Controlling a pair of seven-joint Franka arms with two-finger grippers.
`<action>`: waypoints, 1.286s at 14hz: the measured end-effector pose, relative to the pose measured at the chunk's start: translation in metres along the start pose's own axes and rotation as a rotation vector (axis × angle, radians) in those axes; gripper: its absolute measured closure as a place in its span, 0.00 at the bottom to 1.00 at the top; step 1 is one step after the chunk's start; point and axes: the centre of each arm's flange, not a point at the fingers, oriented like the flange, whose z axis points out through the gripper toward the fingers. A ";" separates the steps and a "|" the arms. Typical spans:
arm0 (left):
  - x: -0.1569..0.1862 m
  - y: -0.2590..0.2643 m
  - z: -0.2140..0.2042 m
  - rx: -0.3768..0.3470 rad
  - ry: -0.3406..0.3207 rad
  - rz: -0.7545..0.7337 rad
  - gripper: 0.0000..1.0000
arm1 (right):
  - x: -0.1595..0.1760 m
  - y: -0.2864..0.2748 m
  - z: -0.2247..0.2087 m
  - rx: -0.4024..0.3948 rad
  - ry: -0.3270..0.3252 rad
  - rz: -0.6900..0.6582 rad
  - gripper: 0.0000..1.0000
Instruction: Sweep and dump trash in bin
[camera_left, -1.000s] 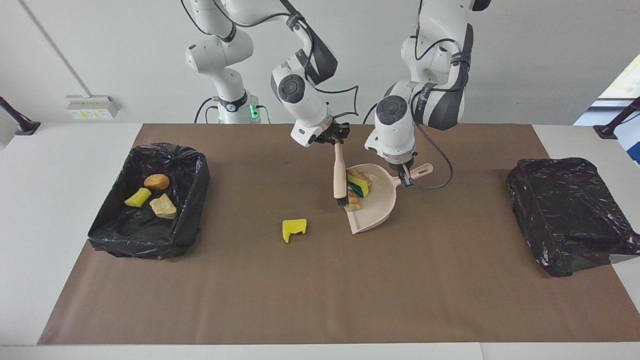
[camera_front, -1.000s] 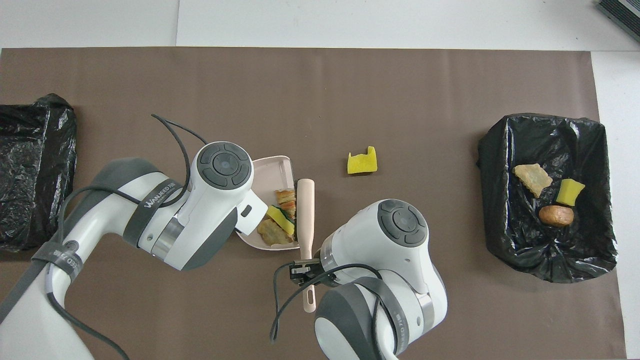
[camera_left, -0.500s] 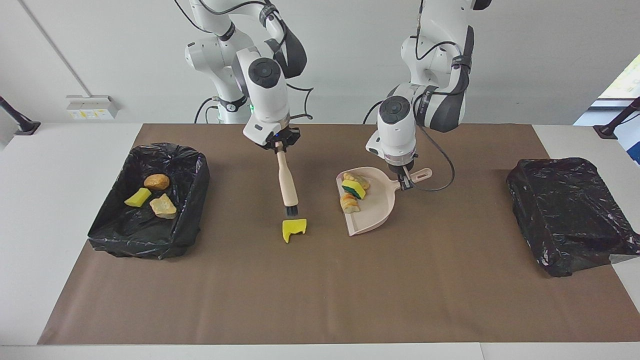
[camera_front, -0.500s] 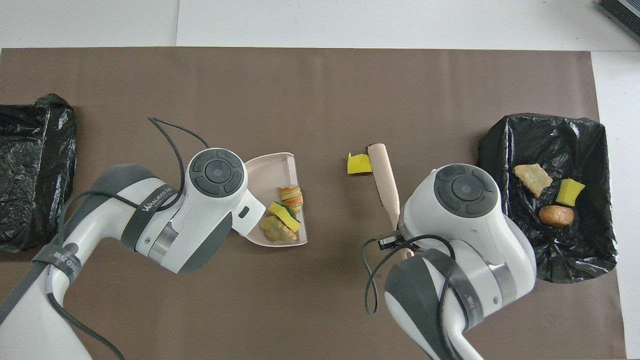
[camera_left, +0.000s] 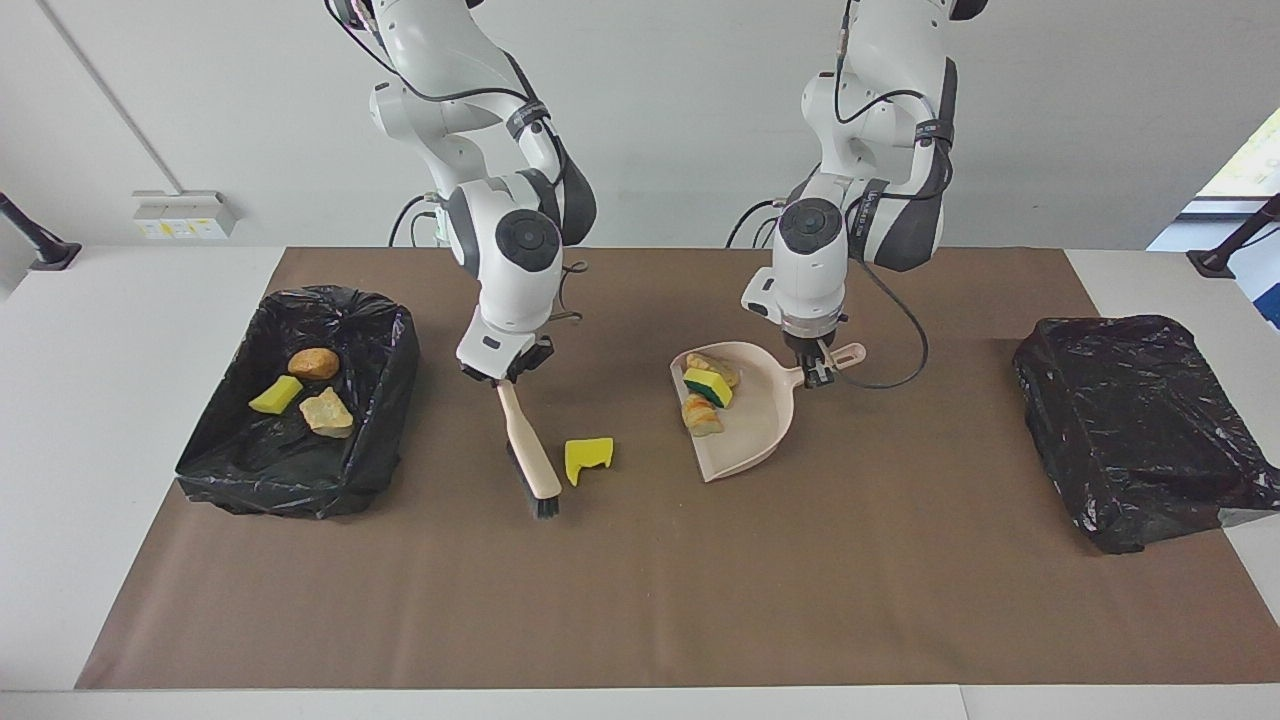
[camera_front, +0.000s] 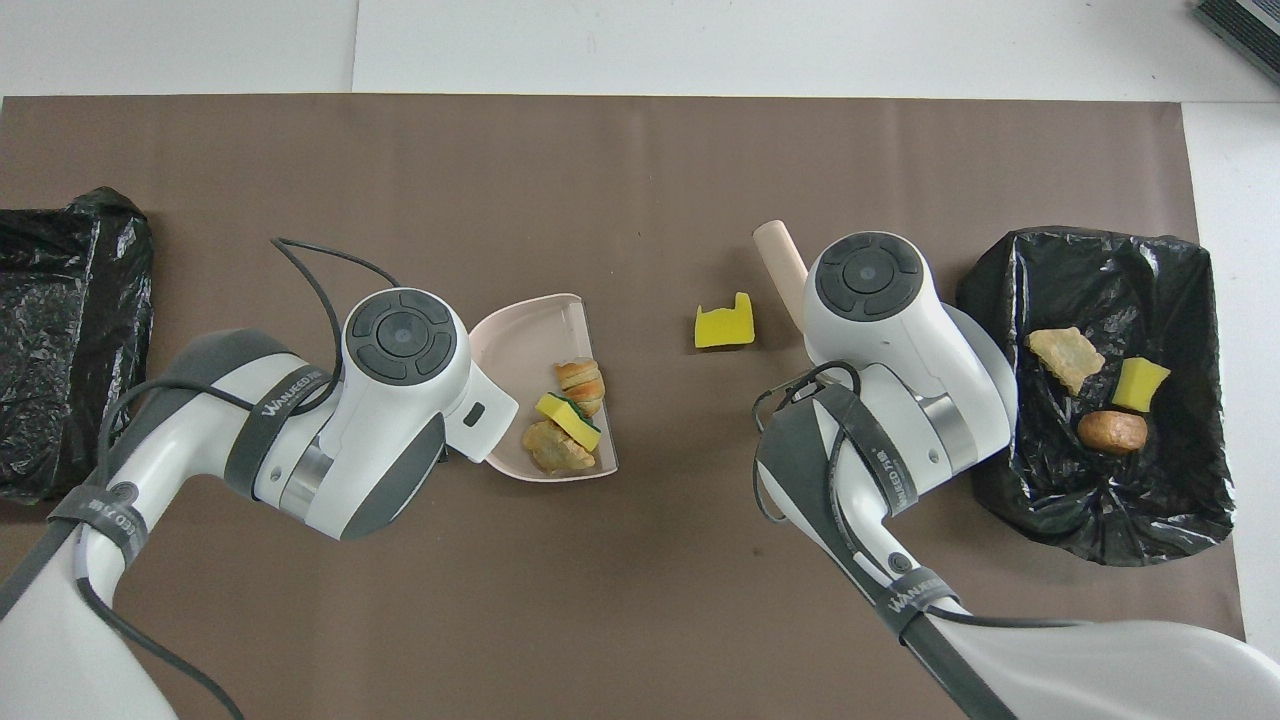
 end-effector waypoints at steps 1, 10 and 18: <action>0.000 0.000 0.000 0.000 0.000 0.000 0.69 | 0.002 -0.010 0.008 0.036 -0.018 0.000 0.74; -0.001 0.003 0.009 -0.009 -0.002 -0.002 0.69 | -0.009 -0.128 -0.006 0.578 -0.121 0.057 0.74; -0.001 0.004 0.010 -0.009 -0.001 -0.001 0.69 | -0.026 -0.174 -0.045 0.693 -0.128 0.151 0.74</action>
